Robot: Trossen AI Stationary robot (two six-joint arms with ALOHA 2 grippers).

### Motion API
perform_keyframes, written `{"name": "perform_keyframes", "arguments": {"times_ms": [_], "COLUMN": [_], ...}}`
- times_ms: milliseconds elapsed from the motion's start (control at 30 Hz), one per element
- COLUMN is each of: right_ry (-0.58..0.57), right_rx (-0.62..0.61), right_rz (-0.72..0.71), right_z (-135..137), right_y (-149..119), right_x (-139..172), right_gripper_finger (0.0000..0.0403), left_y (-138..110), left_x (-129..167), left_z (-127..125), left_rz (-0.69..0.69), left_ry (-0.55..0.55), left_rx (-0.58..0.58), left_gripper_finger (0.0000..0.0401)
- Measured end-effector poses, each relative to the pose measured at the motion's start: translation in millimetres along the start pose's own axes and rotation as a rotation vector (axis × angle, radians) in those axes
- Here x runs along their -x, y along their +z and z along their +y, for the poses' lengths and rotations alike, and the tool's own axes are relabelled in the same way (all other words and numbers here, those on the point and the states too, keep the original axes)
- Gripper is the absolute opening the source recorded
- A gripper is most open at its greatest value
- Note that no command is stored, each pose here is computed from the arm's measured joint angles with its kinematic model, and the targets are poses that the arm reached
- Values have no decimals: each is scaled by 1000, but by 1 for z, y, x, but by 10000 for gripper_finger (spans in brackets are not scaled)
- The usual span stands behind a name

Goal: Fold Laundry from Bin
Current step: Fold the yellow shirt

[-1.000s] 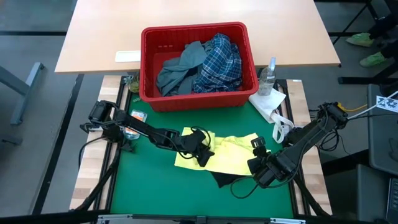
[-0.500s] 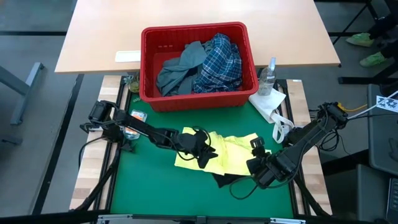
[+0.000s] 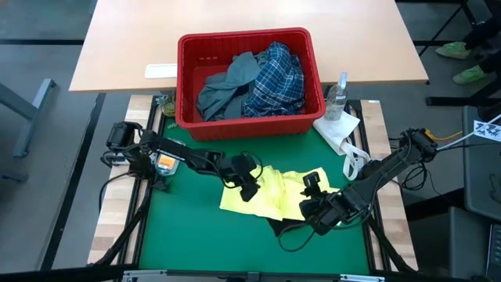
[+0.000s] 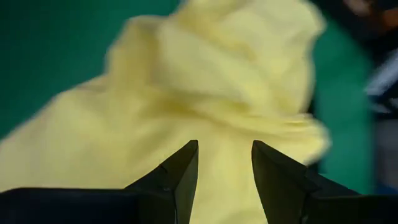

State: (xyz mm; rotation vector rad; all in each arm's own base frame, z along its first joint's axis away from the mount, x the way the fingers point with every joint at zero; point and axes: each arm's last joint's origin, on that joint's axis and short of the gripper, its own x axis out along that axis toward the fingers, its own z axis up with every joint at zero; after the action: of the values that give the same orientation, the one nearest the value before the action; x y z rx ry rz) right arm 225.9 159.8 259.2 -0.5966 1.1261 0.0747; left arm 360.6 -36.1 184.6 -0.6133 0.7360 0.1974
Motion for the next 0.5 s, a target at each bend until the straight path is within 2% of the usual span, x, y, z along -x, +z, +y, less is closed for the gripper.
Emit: {"name": "perform_keyframes", "arguments": {"times_ms": [100, 233, 333, 500], "right_ry": [-5, -12, -16, -21], "right_rx": [4, -18, -23, -28], "right_rz": [7, 13, 15, 16], "right_z": [-5, -11, -14, -19], "right_y": [0, 1, 2, 3], "right_x": [-2, -5, -7, -9], "right_gripper_finger": [136, 136, 136, 136], "left_y": [-8, -11, -8, 10], "left_x": [-9, -24, -39, -52], "left_z": [5, 11, 16, 10], "left_rz": [-48, -159, -218, -400], "left_ry": [147, 257, 228, 30], "left_rx": [-13, 25, 59, 112], "left_gripper_finger": [143, 143, 143, 143]}}
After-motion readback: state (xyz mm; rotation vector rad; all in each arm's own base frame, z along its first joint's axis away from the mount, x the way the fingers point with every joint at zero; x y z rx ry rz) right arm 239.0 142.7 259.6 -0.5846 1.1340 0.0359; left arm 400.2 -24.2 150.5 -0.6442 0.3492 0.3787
